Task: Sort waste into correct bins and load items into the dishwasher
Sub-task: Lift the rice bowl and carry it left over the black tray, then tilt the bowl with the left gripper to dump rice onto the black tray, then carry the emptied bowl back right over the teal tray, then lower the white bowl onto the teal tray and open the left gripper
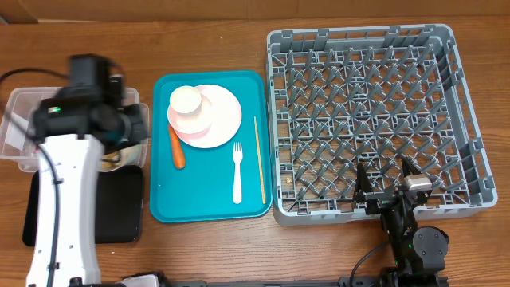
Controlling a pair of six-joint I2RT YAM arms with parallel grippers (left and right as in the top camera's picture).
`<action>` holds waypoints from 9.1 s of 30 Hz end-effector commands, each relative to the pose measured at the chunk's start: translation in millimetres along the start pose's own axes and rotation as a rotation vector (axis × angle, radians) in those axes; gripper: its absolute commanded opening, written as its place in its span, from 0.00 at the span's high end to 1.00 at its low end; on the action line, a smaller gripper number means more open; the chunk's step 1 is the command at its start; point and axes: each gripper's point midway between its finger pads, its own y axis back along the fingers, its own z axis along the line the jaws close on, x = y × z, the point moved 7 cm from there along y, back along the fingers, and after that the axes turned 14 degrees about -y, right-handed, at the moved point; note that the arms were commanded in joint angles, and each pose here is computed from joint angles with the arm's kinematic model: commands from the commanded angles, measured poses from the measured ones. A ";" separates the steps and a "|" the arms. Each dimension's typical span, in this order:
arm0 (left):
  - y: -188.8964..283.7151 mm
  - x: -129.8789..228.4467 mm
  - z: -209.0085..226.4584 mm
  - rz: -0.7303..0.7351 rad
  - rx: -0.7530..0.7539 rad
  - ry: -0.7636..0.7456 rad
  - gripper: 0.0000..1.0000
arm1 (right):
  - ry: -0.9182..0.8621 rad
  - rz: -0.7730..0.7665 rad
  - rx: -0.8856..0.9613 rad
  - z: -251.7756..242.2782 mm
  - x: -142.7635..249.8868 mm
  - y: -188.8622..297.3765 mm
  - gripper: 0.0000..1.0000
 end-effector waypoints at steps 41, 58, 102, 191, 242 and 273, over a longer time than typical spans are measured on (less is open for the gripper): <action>-25.0 96.4 135.2 -0.493 0.722 0.375 0.96 | -0.005 -0.003 0.004 -1.5 2.1 -0.2 0.00; -14.6 97.7 119.3 -0.631 0.824 0.281 0.96 | -0.005 -0.003 0.004 -1.5 2.1 -0.2 0.00; -6.5 106.2 122.5 -0.706 0.829 0.300 0.96 | -0.005 -0.003 0.004 -1.5 2.1 -0.2 0.00; -0.6 47.0 -108.7 0.042 0.341 -0.351 0.96 | -0.005 -0.003 0.004 -1.5 2.1 -0.2 0.00; -134.4 103.1 -172.7 0.409 0.144 -0.425 0.75 | -0.005 -0.003 0.004 -1.5 2.1 -0.2 0.00; -111.1 6.9 -70.1 0.202 -0.143 0.038 0.96 | -0.005 -0.003 0.004 -1.5 2.1 -0.2 0.00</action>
